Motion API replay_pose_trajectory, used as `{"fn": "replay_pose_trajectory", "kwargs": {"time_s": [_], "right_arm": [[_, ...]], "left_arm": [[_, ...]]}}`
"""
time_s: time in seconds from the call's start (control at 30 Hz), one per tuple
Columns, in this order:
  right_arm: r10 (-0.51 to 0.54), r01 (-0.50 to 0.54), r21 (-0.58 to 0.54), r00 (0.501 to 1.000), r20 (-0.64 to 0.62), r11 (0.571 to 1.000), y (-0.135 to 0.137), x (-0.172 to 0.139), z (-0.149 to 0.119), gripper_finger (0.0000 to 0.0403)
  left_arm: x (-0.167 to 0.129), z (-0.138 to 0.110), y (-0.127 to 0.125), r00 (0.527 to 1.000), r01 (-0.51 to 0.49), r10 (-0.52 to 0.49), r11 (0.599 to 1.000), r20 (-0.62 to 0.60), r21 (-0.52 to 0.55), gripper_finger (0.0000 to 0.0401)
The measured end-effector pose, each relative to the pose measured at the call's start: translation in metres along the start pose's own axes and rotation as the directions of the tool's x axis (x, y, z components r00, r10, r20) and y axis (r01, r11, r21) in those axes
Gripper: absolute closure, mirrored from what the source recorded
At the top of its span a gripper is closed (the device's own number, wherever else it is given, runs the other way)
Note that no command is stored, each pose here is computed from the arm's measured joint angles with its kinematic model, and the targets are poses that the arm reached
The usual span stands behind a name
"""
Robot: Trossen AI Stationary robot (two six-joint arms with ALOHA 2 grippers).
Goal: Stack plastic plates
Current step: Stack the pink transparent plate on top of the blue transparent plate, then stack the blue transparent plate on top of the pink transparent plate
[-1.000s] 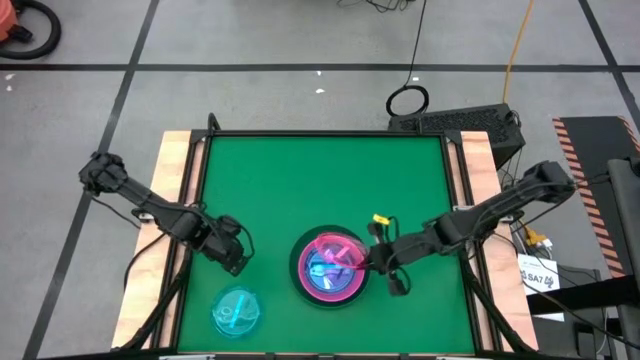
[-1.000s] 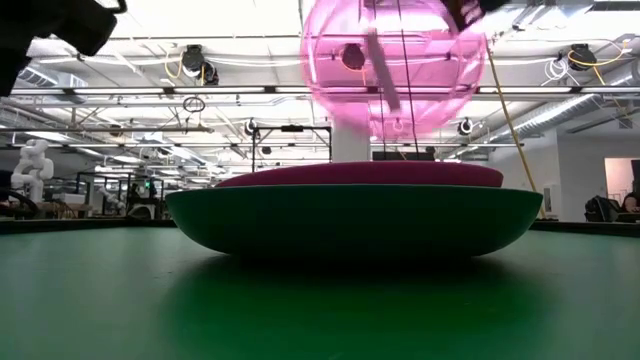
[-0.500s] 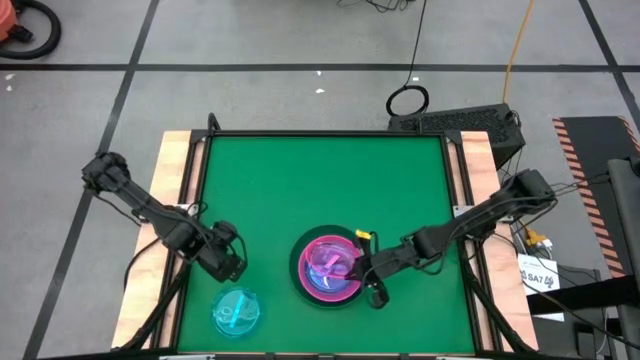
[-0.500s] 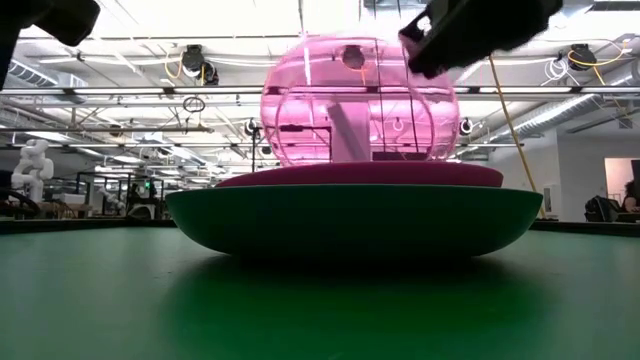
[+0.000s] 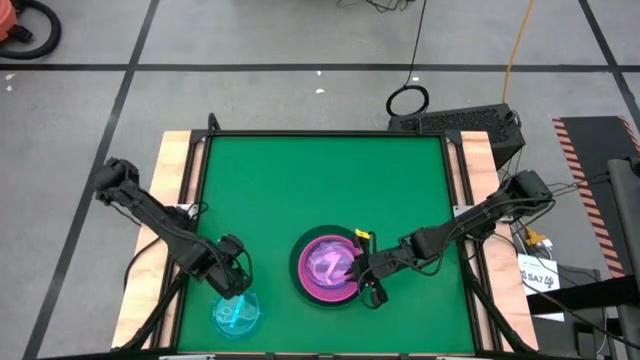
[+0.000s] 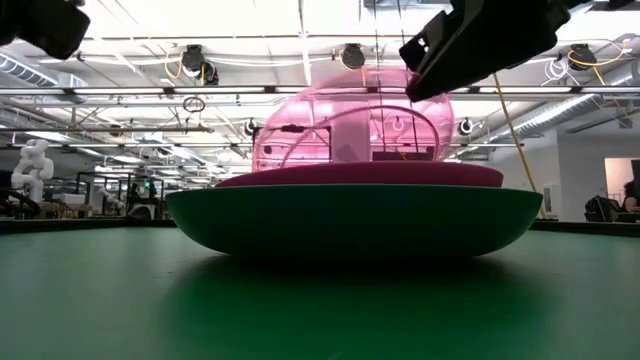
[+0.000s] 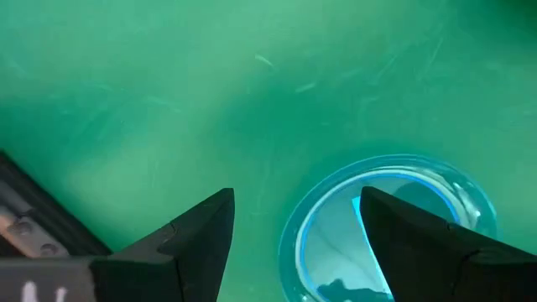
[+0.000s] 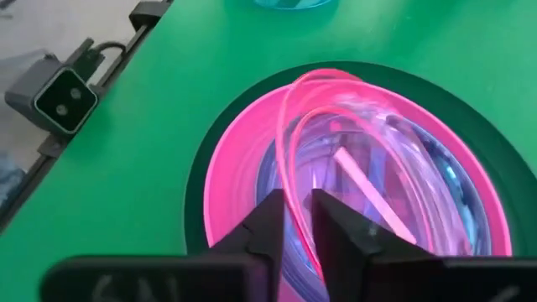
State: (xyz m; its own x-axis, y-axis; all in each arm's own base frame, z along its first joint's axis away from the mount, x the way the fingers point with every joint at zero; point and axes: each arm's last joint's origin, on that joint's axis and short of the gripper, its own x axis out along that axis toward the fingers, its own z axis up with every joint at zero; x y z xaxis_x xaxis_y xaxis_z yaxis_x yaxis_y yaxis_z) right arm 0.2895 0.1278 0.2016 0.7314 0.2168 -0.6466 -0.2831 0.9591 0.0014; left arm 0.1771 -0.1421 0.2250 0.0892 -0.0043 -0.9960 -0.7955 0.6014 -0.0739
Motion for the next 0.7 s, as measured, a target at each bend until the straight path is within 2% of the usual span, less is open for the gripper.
{"fn": "replay_pose_trajectory", "kwargs": {"time_s": [0.2,0.33,0.5,0.7], "right_arm": [[0.001,-0.001,0.084,1.000,0.002,0.996,0.000,0.000,0.000,0.0273],[0.026,-0.026,0.135,1.000,0.002,0.990,0.001,0.000,0.000,0.0235],[0.028,-0.028,0.217,1.000,0.004,0.976,0.001,0.000,0.001,0.0209],[0.035,-0.055,0.333,0.997,0.066,0.941,0.001,0.000,0.007,0.0202]], "left_arm": [[0.016,-0.008,-0.012,1.000,-0.020,0.020,0.999,-0.001,0.029,0.0137],[0.023,-0.011,-0.017,1.000,-0.023,0.023,0.999,-0.001,0.034,0.0137],[0.024,-0.013,-0.020,1.000,-0.002,0.002,1.000,-0.003,0.027,0.0137],[0.021,-0.016,-0.022,1.000,0.017,-0.017,0.998,0.009,0.056,0.0137]]}}
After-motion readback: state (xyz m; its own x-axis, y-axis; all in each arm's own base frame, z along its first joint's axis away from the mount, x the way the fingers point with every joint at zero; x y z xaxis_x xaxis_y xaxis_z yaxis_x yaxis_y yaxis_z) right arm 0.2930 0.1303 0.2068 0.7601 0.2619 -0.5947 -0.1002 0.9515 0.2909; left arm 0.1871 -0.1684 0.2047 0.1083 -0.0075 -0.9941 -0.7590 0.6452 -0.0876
